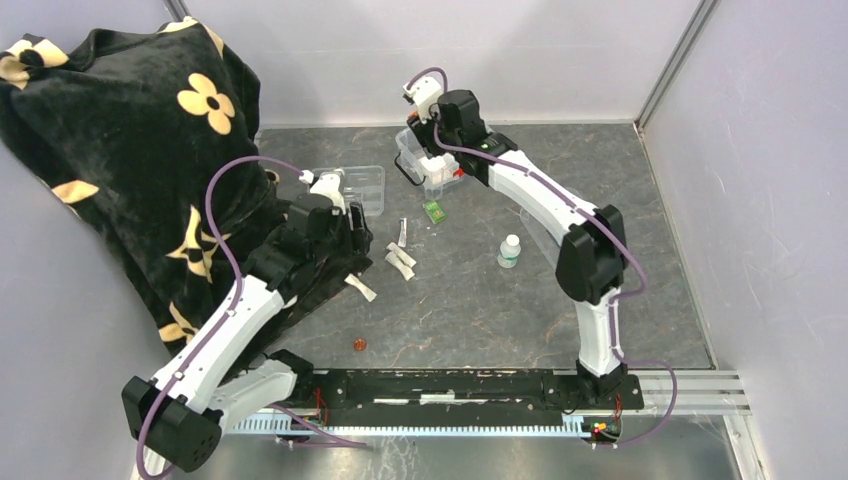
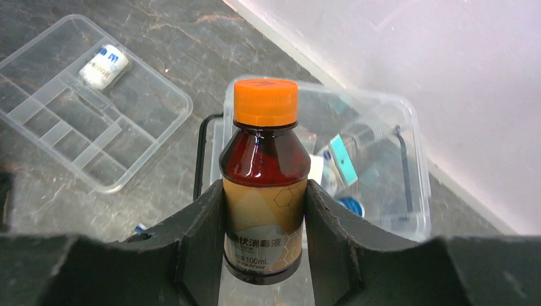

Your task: Organize the medicine kit

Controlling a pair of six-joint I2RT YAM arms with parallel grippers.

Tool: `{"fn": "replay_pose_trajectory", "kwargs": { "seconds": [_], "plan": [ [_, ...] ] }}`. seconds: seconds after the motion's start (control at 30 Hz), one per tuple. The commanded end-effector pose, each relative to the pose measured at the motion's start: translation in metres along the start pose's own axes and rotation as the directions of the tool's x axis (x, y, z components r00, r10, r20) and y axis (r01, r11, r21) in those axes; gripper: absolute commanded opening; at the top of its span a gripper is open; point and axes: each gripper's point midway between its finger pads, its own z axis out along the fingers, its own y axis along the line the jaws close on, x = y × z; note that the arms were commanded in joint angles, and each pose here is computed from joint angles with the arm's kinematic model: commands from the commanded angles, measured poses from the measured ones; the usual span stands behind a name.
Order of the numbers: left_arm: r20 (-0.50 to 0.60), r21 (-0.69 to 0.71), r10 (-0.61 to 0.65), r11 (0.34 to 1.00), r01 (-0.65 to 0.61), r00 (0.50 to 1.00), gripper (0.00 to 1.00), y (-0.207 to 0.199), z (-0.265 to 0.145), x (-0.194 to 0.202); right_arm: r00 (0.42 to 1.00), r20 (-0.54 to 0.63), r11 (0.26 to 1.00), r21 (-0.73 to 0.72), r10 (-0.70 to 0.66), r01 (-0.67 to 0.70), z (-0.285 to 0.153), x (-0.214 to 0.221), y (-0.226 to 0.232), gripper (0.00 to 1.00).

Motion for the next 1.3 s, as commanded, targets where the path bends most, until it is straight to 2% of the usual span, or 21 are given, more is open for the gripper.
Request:
{"fn": "replay_pose_trajectory", "kwargs": {
  "seconds": [0.0,0.27,0.57,0.8,0.93,1.03,1.17,1.27],
  "plan": [
    [0.036,-0.006,0.054,0.999,-0.054,0.998,0.72,0.006,0.0,0.0,0.991,0.112,0.997,-0.019,-0.071,0.074,0.029,-0.034,-0.008,0.24],
    [0.042,-0.02,0.045,0.999,-0.044,0.998,0.72,0.011,0.0,0.006,0.995,0.094,0.999,0.012,-0.043,0.042,0.069,-0.002,-0.032,0.24],
    [0.038,-0.06,0.049,0.997,-0.047,0.998,0.72,0.018,0.002,0.007,0.998,0.057,0.998,-0.061,-0.002,0.006,0.09,0.028,-0.023,0.29],
    [0.029,-0.079,0.054,0.996,-0.052,0.998,0.72,0.022,0.004,0.009,0.997,0.071,0.999,-0.051,0.006,-0.002,0.091,0.024,-0.025,0.42],
    [0.029,-0.09,0.058,0.994,-0.055,0.998,0.72,0.024,0.005,0.008,0.996,0.084,1.0,-0.025,0.007,-0.004,0.082,0.011,-0.032,0.53],
    [0.03,-0.093,0.059,0.994,-0.056,0.998,0.72,0.024,0.004,0.008,0.993,0.117,1.0,0.007,0.012,-0.013,0.065,-0.01,-0.042,0.59],
    [0.033,-0.094,0.056,0.994,-0.053,0.998,0.72,0.025,0.004,0.008,0.981,0.192,0.996,0.081,0.017,-0.034,0.032,-0.051,-0.062,0.75],
    [0.036,-0.088,0.054,0.995,-0.051,0.998,0.73,0.023,0.003,0.007,0.97,0.241,0.991,0.127,0.017,-0.049,0.007,-0.075,-0.075,0.82]
  ]
}}
